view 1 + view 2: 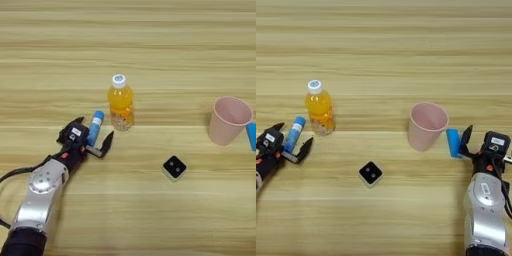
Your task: Move the objects on the table
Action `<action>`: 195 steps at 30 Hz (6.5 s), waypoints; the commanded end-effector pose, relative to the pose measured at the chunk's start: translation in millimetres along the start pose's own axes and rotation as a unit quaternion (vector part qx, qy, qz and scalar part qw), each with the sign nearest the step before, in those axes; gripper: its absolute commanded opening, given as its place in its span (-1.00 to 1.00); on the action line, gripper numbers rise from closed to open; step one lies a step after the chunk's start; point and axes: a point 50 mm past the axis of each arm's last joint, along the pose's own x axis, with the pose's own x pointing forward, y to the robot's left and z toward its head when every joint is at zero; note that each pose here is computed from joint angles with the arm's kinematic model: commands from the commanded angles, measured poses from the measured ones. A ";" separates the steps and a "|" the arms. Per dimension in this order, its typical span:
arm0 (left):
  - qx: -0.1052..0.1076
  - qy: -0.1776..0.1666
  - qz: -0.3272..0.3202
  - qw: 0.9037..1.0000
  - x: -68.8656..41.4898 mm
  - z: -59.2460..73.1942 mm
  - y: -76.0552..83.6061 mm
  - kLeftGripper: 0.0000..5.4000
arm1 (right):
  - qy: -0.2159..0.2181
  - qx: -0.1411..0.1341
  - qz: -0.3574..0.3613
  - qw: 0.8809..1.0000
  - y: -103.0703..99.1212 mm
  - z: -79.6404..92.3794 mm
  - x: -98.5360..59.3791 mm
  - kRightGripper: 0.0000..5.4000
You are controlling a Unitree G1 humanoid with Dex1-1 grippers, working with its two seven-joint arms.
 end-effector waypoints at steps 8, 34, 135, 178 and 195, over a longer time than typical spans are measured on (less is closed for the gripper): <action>-0.019 0.054 -0.005 0.998 0.2 -15.7 0.1 0.76 | -0.002 0.000 -0.006 1.000 -0.3 2.0 0.6 1.00; -0.024 0.038 0.008 0.999 -1.2 -9.9 6.7 -0.34 | -0.003 0.000 -0.010 1.000 -1.8 2.7 1.3 1.00; -0.021 0.043 -0.118 0.992 44.7 4.7 -75.5 0.32 | -0.006 0.003 -0.014 1.000 -2.2 4.2 -0.6 1.00; -0.007 0.065 -0.104 0.992 -12.4 6.6 -33.3 0.99 | -0.006 0.004 -0.016 1.000 -0.6 4.4 0.0 1.00; -0.008 0.094 0.047 0.994 -21.5 -6.8 28.9 0.99 | -0.012 0.005 -0.019 1.000 -0.8 6.6 0.4 1.00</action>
